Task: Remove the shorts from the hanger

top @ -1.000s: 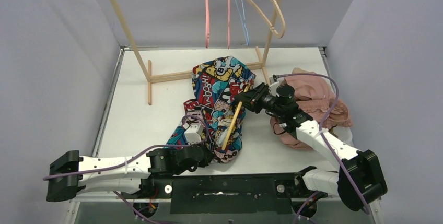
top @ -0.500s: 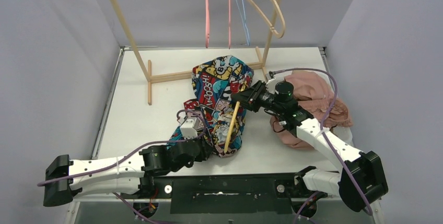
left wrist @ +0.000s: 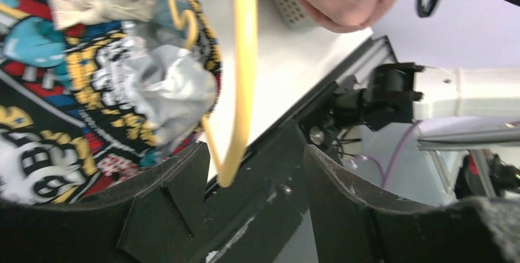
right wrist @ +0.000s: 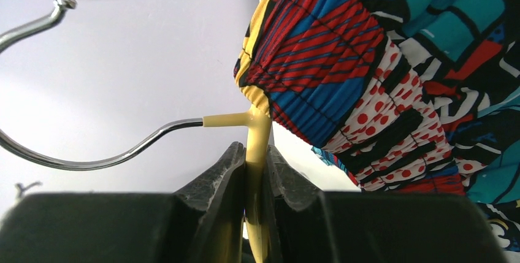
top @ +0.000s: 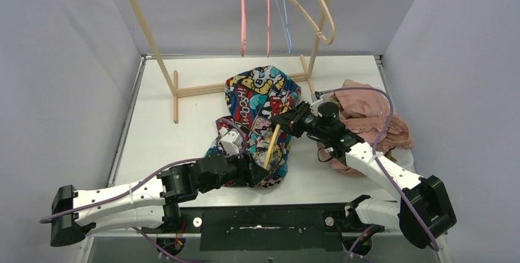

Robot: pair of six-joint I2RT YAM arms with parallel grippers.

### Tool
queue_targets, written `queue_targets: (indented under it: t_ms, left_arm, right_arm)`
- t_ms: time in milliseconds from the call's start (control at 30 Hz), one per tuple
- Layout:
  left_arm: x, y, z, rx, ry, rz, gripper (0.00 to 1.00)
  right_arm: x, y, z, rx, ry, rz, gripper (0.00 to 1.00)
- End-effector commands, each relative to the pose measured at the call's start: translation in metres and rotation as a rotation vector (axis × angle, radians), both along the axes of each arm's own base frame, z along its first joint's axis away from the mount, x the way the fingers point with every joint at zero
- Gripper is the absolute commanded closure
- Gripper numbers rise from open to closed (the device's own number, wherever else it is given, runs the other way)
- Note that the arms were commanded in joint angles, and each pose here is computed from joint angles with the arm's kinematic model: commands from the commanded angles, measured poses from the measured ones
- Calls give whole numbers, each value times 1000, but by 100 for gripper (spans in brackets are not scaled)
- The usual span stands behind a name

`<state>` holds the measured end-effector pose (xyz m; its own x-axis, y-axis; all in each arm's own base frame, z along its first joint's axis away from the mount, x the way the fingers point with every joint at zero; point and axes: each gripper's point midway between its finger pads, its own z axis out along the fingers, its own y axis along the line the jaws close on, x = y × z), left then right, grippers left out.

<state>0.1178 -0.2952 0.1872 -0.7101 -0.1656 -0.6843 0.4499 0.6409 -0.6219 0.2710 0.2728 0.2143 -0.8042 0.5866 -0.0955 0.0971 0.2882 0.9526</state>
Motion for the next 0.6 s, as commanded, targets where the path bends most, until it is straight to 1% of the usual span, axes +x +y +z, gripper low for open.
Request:
queue_targets:
  t_ms: [0, 100, 167, 233, 300, 333, 367, 433, 467, 567]
  left_arm:
    - [-17, -30, 34, -128, -26, -156, 43]
    - [-15, -30, 16, -50, -9, -149, 43]
    - [-13, -31, 13, -5, -9, -145, 43]
    - [-5, -25, -3, 89, 6, -101, 44]
    - [2, -20, -18, 183, 12, -62, 49]
    - [6, -18, -24, 224, 14, -44, 55]
    - [8, -18, -26, 248, 12, -36, 67]
    - [11, -22, -26, 270, 3, -42, 95]
    - [12, -23, -25, 272, 0, -38, 100]
    - [16, -20, -15, 243, -10, -5, 100]
  right_arm:
    - [11, 2, 38, 59, -115, -25, 100]
    - [11, 2, 39, 57, -119, -29, 99]
    - [10, 2, 39, 56, -120, -28, 99]
    - [10, 3, 43, 59, -130, -23, 99]
    - [10, 3, 48, 61, -142, -20, 98]
    - [9, 4, 50, 58, -150, -16, 98]
    - [9, 4, 51, 52, -155, -12, 98]
    - [7, 5, 52, 29, -163, 1, 96]
    - [6, 6, 51, 10, -166, 11, 93]
    - [2, 0, 40, -110, -160, 27, 82]
